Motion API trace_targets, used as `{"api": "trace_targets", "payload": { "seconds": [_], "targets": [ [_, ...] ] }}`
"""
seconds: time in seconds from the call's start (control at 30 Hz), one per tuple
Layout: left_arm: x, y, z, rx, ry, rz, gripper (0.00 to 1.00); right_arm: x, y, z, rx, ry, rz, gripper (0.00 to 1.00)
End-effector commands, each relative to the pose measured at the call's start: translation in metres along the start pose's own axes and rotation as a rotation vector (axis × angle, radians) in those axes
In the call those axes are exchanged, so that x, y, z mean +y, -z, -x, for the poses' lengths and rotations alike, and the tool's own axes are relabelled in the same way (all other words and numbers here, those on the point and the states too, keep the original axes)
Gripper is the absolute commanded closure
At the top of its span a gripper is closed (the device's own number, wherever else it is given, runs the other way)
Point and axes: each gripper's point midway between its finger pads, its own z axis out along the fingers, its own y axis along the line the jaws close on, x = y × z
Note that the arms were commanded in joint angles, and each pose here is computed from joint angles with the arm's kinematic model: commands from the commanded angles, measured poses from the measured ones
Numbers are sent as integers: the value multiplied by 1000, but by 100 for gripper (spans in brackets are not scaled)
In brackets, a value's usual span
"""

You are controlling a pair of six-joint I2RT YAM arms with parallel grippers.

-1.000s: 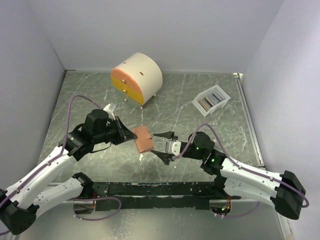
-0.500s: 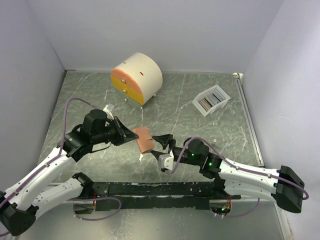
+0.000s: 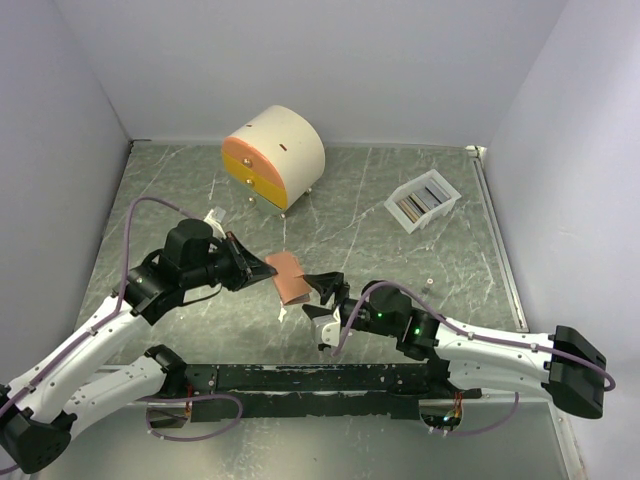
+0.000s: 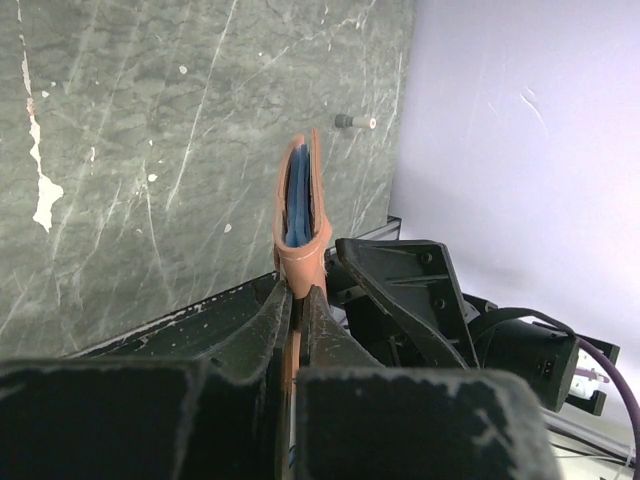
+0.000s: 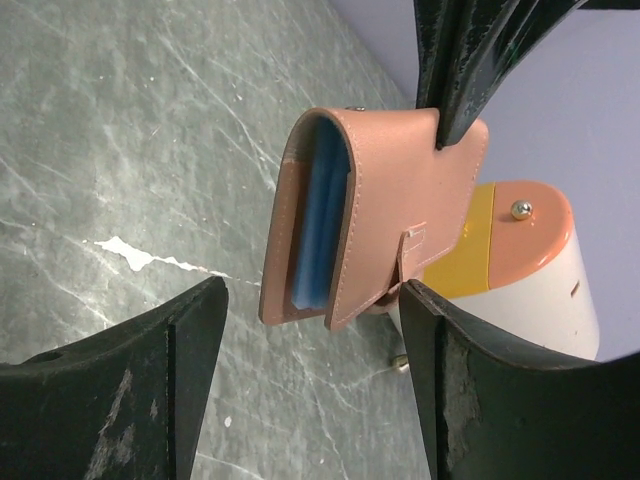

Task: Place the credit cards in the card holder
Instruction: Pick up the card holder from the center of the board.

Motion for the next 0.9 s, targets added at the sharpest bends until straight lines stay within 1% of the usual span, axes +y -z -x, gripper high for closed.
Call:
{"api": "trace_targets", "payload": {
  "seconds": [0.0, 0.13, 0.23, 0.27, 0.3, 0.33, 0.4, 0.47, 0.5, 0.57, 0.6, 0.63, 0.67, 0.73, 0.8, 0.87],
  "targets": [
    [-13, 4, 5, -29, 1, -54, 93, 5, 1, -3, 17, 17, 7, 30],
    [-15, 5, 2, -12, 4, -58, 93, 0, 0, -3, 21, 24, -33, 30],
    [-14, 4, -2, 8, 18, -73, 93, -16, 1, 1, -2, 30, -140, 31],
    [-13, 2, -4, 19, 23, -80, 93, -20, 1, 5, -22, 28, -161, 32],
    [-13, 2, -6, 26, 29, -86, 93, -22, -1, 7, -34, 22, -174, 36],
    [-11, 0, -8, 34, 36, -89, 93, -26, -2, 9, -39, 11, -188, 43],
    [-8, -2, -13, 55, 39, -97, 93, -29, -2, 10, -45, -27, -216, 62],
    [-7, -3, -17, 72, 23, -112, 91, -34, 1, 14, -67, -72, -252, 88],
    [-5, -3, -17, 73, 12, -112, 87, -35, 2, 16, -79, -101, -259, 99],
    [-1, -2, -16, 61, -10, -102, 75, -36, 5, 22, -100, -176, -253, 100],
    [0, -1, -14, 44, -57, -101, 63, -33, 5, 24, -103, -242, -237, 100],
    [-1, 1, -7, 3, -115, -100, 54, -34, 6, 26, -100, -297, -229, 100],
    [-6, 7, 1, -41, -194, -110, 48, -34, 6, 26, -84, -362, -218, 100],
    [-10, 19, 16, -132, -319, -114, 46, -35, 9, 24, -25, -499, -206, 100],
    [-16, 32, 26, -211, -441, -140, 44, -26, 12, 18, 67, -602, -151, 100],
    [-22, 41, 31, -264, -555, -181, 43, -19, 13, 23, 103, -699, -86, 100]
  ]
}}
